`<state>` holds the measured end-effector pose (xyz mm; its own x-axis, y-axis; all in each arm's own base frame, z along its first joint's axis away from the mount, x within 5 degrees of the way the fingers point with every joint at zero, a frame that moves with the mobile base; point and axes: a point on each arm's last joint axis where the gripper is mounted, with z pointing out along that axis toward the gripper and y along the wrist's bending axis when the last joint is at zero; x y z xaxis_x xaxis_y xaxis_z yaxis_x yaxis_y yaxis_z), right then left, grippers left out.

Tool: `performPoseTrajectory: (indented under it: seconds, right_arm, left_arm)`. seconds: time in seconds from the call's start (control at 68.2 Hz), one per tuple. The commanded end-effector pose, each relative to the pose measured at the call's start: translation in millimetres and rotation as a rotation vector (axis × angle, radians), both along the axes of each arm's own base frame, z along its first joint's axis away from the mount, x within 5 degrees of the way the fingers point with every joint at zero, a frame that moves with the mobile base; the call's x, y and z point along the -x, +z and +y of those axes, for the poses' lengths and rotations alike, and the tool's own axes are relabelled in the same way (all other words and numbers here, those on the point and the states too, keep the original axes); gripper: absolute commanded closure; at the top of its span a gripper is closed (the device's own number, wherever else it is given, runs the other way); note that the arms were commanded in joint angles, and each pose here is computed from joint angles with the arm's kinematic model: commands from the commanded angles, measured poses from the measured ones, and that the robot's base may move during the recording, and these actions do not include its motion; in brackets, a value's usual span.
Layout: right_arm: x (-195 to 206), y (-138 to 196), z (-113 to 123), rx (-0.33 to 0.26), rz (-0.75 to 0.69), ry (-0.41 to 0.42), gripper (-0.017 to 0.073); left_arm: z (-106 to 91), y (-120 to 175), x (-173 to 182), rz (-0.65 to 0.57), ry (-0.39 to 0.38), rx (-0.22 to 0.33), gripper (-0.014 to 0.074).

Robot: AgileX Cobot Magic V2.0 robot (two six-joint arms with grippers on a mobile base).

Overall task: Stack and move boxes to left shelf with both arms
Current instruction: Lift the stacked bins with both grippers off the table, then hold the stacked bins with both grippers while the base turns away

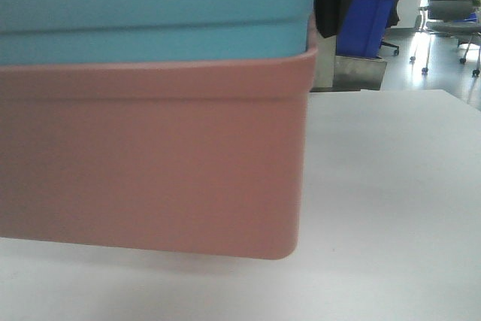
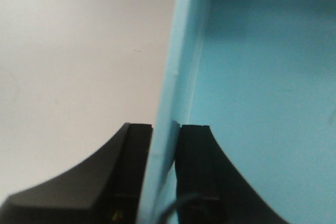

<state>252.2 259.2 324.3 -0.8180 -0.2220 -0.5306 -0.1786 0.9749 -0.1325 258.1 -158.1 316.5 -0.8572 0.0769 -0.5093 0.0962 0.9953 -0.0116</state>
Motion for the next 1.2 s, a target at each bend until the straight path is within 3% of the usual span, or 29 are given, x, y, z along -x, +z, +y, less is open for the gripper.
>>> performPoseTrajectory:
  seconds: [0.0, 1.188]
  right_arm:
    - [3.8, 33.7, 14.4, -0.216, -0.122, 0.071, 0.0506]
    - [3.8, 33.7, 14.3, -0.215, -0.123, 0.071, 0.0506]
  left_arm:
    - [-23.1, 33.5, 6.0, -0.121, -0.049, 0.256, 0.0601]
    - [-23.6, 33.8, 5.9, -0.124, -0.05, 0.262, 0.0603]
